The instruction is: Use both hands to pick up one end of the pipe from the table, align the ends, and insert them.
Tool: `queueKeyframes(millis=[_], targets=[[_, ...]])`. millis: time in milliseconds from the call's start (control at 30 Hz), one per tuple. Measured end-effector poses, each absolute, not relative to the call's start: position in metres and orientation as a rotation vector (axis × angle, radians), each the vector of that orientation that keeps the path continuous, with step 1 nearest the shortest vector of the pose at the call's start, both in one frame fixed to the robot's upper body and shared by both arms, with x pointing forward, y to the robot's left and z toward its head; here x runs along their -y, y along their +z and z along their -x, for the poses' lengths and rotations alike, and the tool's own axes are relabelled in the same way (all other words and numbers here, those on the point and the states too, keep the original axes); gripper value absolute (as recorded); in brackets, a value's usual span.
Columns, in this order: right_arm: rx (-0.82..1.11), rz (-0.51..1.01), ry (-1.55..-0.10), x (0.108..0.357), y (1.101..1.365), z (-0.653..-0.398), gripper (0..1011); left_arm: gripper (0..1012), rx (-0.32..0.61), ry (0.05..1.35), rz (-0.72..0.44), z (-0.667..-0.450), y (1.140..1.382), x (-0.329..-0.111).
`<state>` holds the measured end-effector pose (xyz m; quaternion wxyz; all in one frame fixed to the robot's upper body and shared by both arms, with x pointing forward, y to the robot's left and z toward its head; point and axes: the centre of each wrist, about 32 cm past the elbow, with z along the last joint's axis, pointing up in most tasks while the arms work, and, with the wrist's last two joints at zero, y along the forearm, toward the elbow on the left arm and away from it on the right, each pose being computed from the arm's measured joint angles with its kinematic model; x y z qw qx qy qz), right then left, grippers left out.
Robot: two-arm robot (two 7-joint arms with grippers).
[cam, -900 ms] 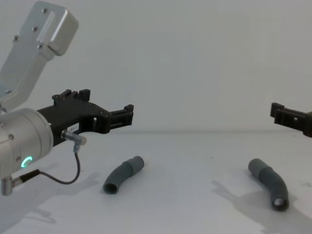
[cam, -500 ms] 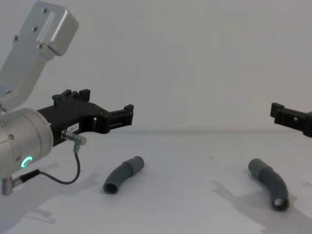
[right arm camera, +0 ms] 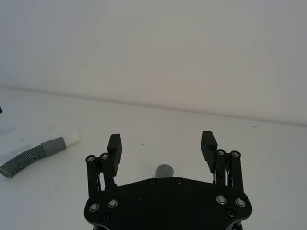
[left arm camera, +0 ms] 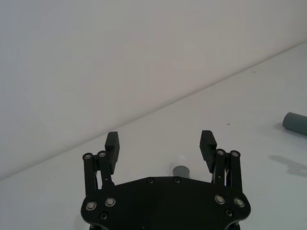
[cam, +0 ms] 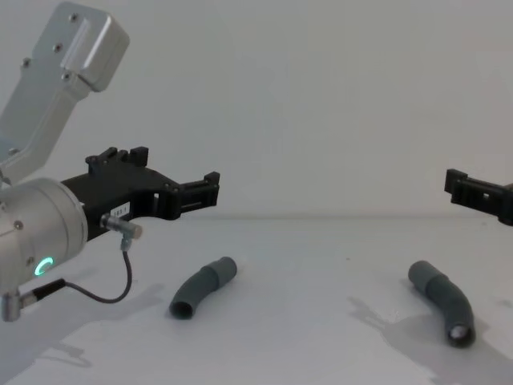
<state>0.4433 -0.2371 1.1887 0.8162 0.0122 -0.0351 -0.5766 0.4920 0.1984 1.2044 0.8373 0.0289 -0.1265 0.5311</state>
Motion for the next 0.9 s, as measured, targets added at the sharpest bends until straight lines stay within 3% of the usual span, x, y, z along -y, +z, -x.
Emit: queueKeyframes(millis=[467, 900], targets=[[0.094, 0.061, -1.220, 0.225, 1.196, -0.441, 1003, 1001, 0.268, 1.124, -0.061, -0.492, 1.204, -0.198], [0.005, 0.219, -1.281, 0.194, 1.212, -0.439, 1004, 1001, 0.268, 1.124, -0.061, -0.492, 1.204, -0.198]])
